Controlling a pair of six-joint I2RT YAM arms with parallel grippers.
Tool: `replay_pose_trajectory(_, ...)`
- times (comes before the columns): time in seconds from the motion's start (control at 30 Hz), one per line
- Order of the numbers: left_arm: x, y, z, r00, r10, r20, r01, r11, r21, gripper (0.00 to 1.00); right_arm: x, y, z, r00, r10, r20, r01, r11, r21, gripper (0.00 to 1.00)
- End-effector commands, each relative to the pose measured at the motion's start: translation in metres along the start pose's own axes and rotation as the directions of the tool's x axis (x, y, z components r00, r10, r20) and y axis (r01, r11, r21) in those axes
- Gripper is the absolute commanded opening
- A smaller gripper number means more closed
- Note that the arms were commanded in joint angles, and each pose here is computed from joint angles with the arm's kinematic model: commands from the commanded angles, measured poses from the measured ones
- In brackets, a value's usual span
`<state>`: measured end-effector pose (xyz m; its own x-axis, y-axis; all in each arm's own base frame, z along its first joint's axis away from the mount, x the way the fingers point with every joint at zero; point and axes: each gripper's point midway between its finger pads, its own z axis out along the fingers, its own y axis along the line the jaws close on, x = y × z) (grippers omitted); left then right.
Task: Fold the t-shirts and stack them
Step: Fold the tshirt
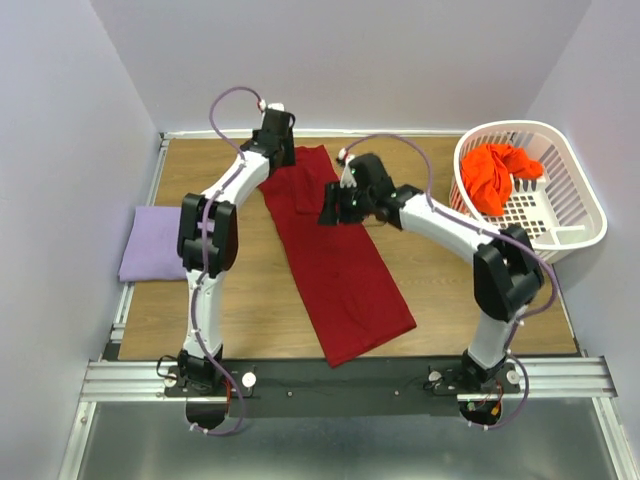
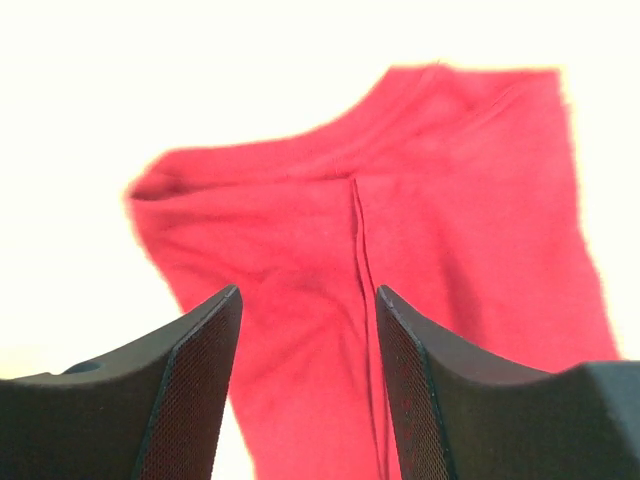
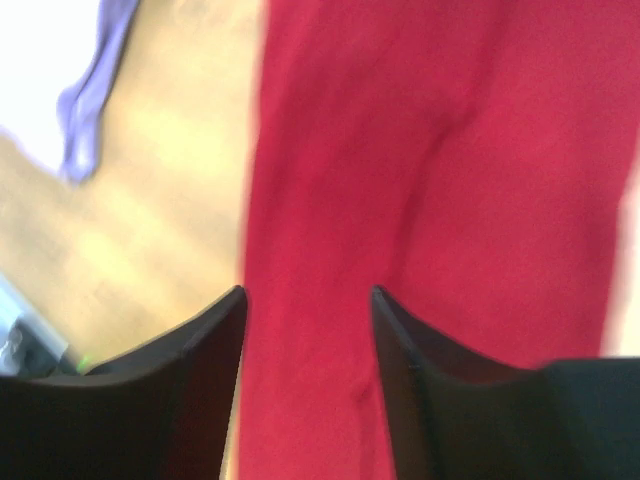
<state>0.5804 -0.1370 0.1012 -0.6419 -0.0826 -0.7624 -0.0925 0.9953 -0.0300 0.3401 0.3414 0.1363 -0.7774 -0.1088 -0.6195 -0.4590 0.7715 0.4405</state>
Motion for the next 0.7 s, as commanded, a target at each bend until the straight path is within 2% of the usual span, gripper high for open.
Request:
replay_pose_trajectory(0.0, -0.108, 0.019, -0.106, 0.949, -0.087, 0.303, 0.080, 0.996, 0.037, 0.64, -0.028, -0.030, 0.022, 0.999, -0.030, 0.015, 0.030, 1.000, -0.006, 0.55)
replay_pose_trajectory(0.07, -0.112, 0.036, -0.148, 0.924, -0.121, 0.363, 0.121, 0.992, 0.023, 0.64, -0.048, -0.033, 0.038, 0.998, -0.042, 0.037, 0.044, 0.998, -0.045, 0.51)
replay_pose_trajectory(0.1, -0.130, 0.038, -0.174, 0.896, -0.151, 0.418, 0.143, 0.988, 0.050, 0.65, -0.055, -0.033, 0.044, 0.998, -0.048, 0.044, 0.051, 0.997, -0.055, 0.51)
replay_pose_trajectory(0.13, -0.104, 0.045, -0.172, 0.912, -0.144, 0.384, 0.143, 0.989, 0.032, 0.65, -0.060, -0.035, 0.052, 0.997, -0.052, 0.048, 0.055, 0.997, -0.060, 0.49)
replay_pose_trajectory(0.17, -0.114, 0.051, -0.207, 0.878, -0.192, 0.438, 0.178, 0.981, 0.073, 0.67, -0.081, -0.029, 0.055, 0.994, -0.067, 0.089, 0.074, 0.994, -0.079, 0.47)
replay_pose_trajectory(0.2, -0.080, 0.057, -0.200, 0.902, -0.180, 0.392, 0.171, 0.984, 0.058, 0.68, -0.075, -0.040, 0.075, 0.996, -0.056, 0.066, 0.061, 0.995, -0.075, 0.44)
replay_pose_trajectory(0.23, -0.086, 0.060, -0.230, 0.869, -0.219, 0.443, 0.190, 0.976, 0.110, 0.69, -0.093, -0.033, 0.078, 0.993, -0.066, 0.102, 0.076, 0.992, -0.098, 0.43)
replay_pose_trajectory(0.27, -0.073, 0.062, -0.236, 0.869, -0.225, 0.440, 0.190, 0.974, 0.123, 0.69, -0.097, -0.035, 0.085, 0.992, -0.063, 0.107, 0.074, 0.992, -0.104, 0.43)
replay_pose_trajectory(0.3, -0.031, 0.068, -0.223, 0.900, -0.207, 0.384, 0.181, 0.978, 0.104, 0.71, -0.090, -0.045, 0.105, 0.995, -0.055, 0.088, 0.064, 0.992, -0.105, 0.43)
replay_pose_trajectory(0.37, -0.009, 0.074, -0.232, 0.899, -0.208, 0.384, 0.175, 0.977, 0.120, 0.74, -0.090, -0.046, 0.121, 0.996, -0.045, 0.082, 0.055, 0.990, -0.130, 0.43)
replay_pose_trajectory(0.4, 0.016, 0.082, -0.237, 0.907, -0.202, 0.371, 0.171, 0.979, 0.115, 0.75, -0.102, -0.042, 0.124, 0.993, -0.051, 0.107, 0.067, 0.987, -0.147, 0.43)
replay_pose_trajectory(0.43, 0.027, 0.086, -0.239, 0.909, -0.198, 0.366, 0.167, 0.979, 0.114, 0.78, -0.090, -0.050, 0.143, 0.996, -0.042, 0.082, 0.054, 0.987, -0.151, 0.43)
replay_pose_trajectory(0.47, 0.030, 0.091, -0.253, 0.896, -0.205, 0.394, 0.171, 0.978, 0.120, 0.79, -0.102, -0.046, 0.146, 0.993, -0.048, 0.109, 0.065, 0.985, -0.162, 0.44)
replay_pose_trajectory(0.5, 0.038, 0.096, -0.255, 0.895, -0.205, 0.397, 0.175, 0.978, 0.113, 0.79, -0.094, -0.054, 0.154, 0.995, -0.035, 0.092, 0.049, 0.987, -0.154, 0.44)
replay_pose_trajectory(0.53, 0.060, 0.101, -0.250, 0.907, -0.195, 0.373, 0.171, 0.981, 0.095, 0.79, -0.104, -0.053, 0.159, 0.992, -0.035, 0.118, 0.054, 0.986, -0.160, 0.46)
replay_pose_trajectory(0.67, 0.070, 0.110, -0.262, 0.883, -0.210, 0.419, 0.185, 0.978, 0.100, 0.79, -0.096, -0.086, 0.193, 0.992, 0.049, 0.114, -0.037, 0.994, -0.106, 0.48)
